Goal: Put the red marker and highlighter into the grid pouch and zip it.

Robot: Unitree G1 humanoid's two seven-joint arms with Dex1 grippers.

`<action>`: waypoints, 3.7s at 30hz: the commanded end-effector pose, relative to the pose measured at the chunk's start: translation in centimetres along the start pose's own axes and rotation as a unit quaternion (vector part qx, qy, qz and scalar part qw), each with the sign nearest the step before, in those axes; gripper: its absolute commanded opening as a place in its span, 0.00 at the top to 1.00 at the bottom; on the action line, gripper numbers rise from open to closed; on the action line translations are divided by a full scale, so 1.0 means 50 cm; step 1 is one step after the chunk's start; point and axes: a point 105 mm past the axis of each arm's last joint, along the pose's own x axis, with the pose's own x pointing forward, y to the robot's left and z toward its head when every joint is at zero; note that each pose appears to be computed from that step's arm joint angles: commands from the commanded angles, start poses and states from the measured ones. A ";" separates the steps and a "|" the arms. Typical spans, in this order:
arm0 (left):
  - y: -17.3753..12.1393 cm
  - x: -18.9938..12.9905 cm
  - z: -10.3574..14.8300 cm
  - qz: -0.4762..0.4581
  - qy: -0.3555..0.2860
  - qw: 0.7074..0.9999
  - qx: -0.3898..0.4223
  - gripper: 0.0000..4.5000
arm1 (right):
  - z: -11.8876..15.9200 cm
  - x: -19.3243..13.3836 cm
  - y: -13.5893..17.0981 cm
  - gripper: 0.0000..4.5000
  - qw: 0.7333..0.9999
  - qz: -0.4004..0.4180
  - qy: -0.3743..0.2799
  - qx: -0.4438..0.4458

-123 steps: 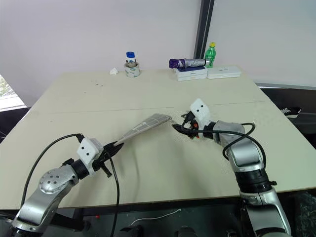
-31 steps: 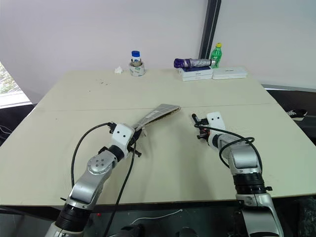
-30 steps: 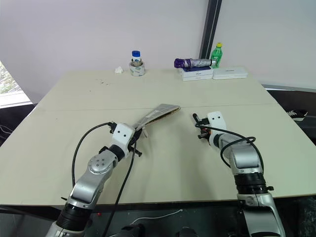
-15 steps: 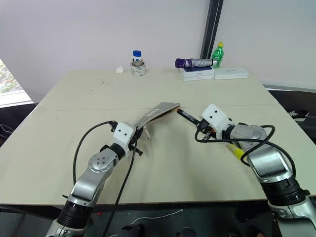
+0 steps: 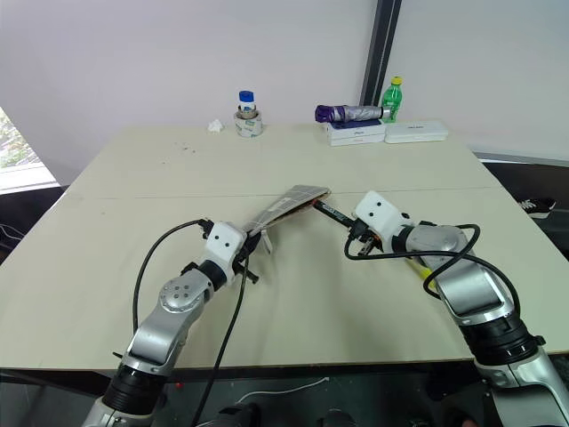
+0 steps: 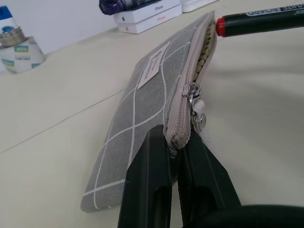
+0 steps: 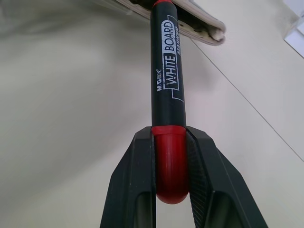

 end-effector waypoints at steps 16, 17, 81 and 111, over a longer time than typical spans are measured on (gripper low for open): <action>-0.052 -0.039 0.032 -0.130 -0.039 0.990 0.043 1.00 | 0.047 -0.008 0.066 0.93 0.971 0.090 -0.017 -0.222; -0.053 -0.042 0.032 -0.138 -0.039 0.989 0.043 1.00 | 0.048 -0.009 0.071 0.93 0.967 0.099 -0.018 -0.236; -0.075 0.003 0.048 -0.116 -0.051 0.992 -0.002 1.00 | -0.022 -0.135 0.003 0.81 0.997 0.075 0.032 0.009; -0.118 -0.036 0.050 -0.250 -0.076 0.960 0.102 1.00 | 0.037 -0.061 0.059 0.34 0.986 0.158 0.024 -0.047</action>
